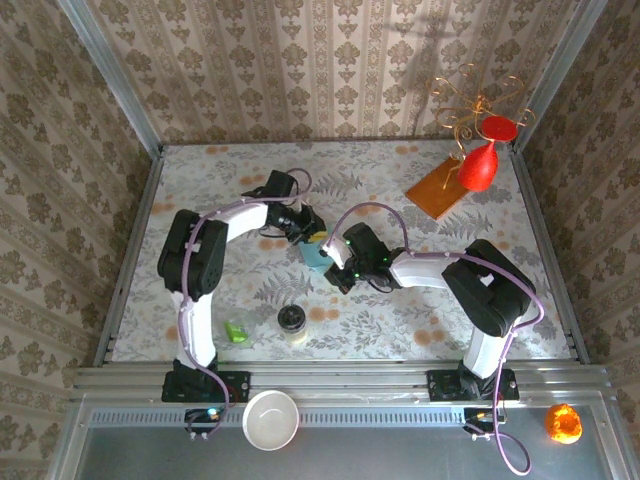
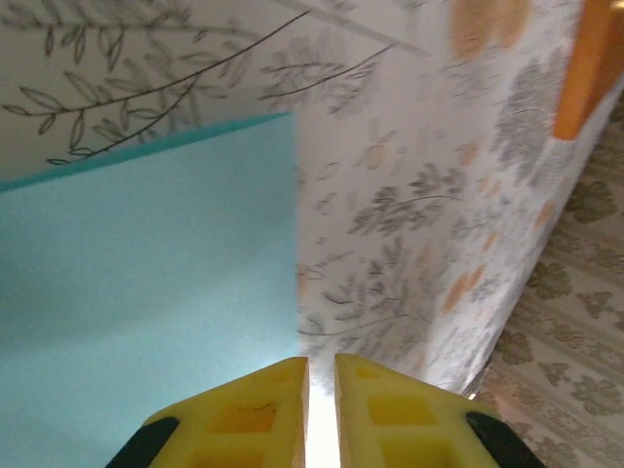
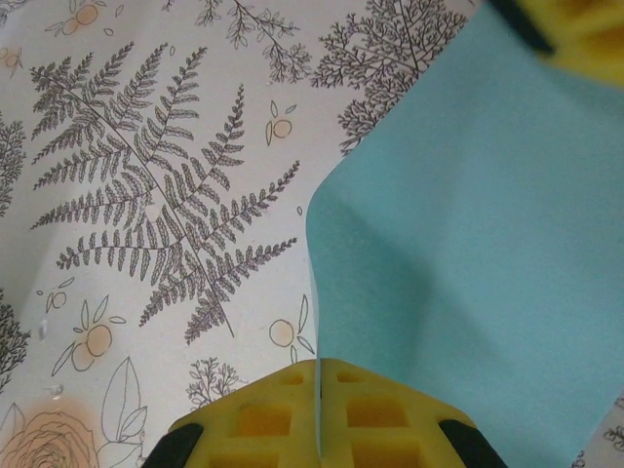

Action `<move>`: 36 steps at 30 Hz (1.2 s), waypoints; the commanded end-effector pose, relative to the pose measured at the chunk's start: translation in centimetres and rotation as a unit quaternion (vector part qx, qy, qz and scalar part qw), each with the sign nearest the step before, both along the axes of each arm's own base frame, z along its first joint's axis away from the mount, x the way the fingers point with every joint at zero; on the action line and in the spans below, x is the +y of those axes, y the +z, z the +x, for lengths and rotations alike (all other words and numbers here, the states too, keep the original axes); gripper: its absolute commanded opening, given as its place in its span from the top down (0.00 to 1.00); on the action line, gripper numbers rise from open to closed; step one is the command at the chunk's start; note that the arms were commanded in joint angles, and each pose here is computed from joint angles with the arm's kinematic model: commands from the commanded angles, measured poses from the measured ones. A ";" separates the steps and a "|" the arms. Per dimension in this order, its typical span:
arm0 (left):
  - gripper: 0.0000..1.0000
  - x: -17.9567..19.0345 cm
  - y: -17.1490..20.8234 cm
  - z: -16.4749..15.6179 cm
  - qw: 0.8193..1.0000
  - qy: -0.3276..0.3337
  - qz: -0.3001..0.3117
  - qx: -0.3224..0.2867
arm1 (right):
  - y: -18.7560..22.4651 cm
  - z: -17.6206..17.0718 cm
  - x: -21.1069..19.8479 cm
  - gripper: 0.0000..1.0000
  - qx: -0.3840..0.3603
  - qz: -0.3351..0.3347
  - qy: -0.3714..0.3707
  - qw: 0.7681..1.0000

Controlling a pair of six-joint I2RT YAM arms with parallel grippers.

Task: Fold a paper plane with a square sheet of paper (pick it up from the middle)
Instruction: Third fold the triangle at the center of the table.

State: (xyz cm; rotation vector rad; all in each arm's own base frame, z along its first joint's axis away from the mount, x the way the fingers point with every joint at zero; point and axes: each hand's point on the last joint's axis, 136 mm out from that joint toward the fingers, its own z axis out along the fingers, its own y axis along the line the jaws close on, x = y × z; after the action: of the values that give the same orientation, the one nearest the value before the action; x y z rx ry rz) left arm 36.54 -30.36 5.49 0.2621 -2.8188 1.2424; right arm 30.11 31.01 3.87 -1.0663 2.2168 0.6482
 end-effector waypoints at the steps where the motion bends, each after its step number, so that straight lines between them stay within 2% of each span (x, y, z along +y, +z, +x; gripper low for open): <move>1: 0.86 0.7 -1.8 0.0 0.999 -0.010 0.030 0.016 | 0.6 -0.4 0.0 1.00 0.027 0.018 -0.007 0.999; 9: 0.88 1.6 -4.3 -0.6 0.996 -0.028 0.069 0.041 | 0.4 0.6 -0.5 1.00 0.042 0.014 -0.044 0.998; 20: 0.89 1.9 -5.7 -1.5 0.995 -0.036 0.077 0.055 | -0.4 2.7 -1.6 1.00 0.047 -0.017 -0.114 0.992; 36: 0.90 0.5 -5.6 -2.4 0.995 -0.060 0.068 0.052 | -1.1 3.3 -1.8 1.00 0.044 -0.039 -0.123 0.991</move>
State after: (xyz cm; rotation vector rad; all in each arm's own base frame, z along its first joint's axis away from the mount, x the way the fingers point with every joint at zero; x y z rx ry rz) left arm 35.98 -30.33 2.25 0.1548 -2.8227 1.1006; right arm 32.86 29.41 3.19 -0.8001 2.3983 0.5485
